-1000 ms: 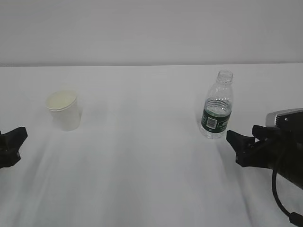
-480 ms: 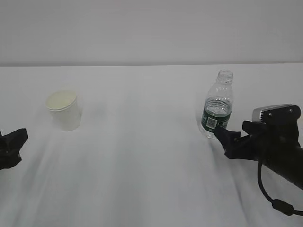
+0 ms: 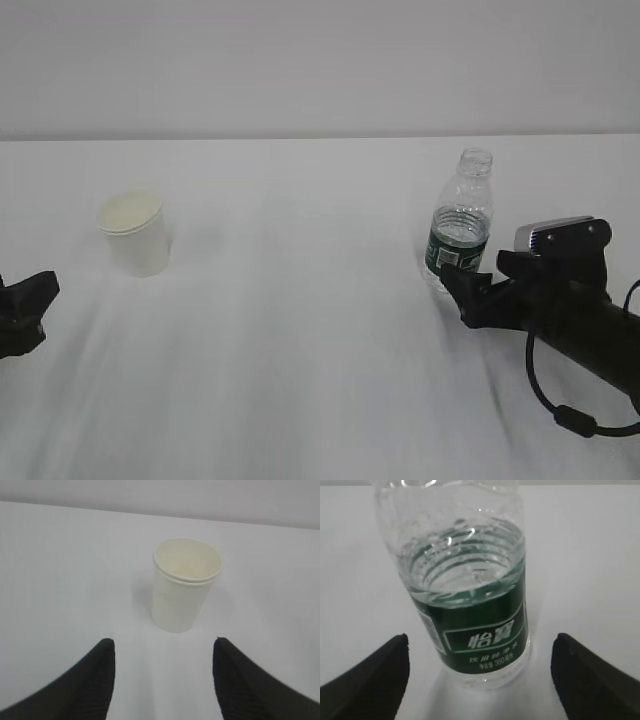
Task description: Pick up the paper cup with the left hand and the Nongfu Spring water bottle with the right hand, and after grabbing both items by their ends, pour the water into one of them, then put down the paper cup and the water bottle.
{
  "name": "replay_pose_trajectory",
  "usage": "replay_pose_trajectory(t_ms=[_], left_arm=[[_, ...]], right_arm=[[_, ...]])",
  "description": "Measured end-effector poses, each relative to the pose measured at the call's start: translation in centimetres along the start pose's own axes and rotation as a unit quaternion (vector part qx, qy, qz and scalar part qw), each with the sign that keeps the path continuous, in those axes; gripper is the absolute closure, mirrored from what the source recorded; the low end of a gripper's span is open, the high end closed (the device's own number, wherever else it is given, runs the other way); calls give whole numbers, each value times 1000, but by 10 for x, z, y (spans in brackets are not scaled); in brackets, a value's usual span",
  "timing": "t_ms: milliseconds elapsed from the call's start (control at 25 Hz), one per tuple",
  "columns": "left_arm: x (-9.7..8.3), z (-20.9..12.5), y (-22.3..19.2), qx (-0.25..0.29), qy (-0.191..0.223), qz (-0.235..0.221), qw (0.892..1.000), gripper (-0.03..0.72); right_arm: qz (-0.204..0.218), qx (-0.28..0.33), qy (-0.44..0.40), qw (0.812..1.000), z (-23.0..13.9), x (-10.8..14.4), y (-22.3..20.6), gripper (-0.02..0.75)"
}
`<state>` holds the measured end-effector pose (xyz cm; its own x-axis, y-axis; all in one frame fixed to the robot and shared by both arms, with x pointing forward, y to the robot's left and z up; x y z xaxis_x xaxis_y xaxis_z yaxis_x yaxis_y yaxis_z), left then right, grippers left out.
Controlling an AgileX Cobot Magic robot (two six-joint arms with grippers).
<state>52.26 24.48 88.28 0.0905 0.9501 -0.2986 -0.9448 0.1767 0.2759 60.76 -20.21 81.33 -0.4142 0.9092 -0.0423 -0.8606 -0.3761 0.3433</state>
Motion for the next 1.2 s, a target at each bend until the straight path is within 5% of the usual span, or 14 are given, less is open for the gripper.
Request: replay_pose_trajectory(t_ms=[1200], left_arm=[[0, 0, 0, -1, 0, 0, 1000, 246]], right_arm=[[2, -41, 4, 999, 24, -6, -21, 66]])
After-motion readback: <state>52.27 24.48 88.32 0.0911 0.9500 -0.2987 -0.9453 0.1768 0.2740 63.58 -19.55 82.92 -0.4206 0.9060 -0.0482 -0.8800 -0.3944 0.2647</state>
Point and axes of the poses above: a point on each arm's last joint axis where the gripper is mounted, y pointing back along that axis away from the gripper, x along the wrist's bending axis when the last joint is at zero, z = x × y, the point moved 9 cm from there along -y, pointing out along that axis toward the gripper, and after that the axes turned 7 degrees about y, right-handed, at the moved point
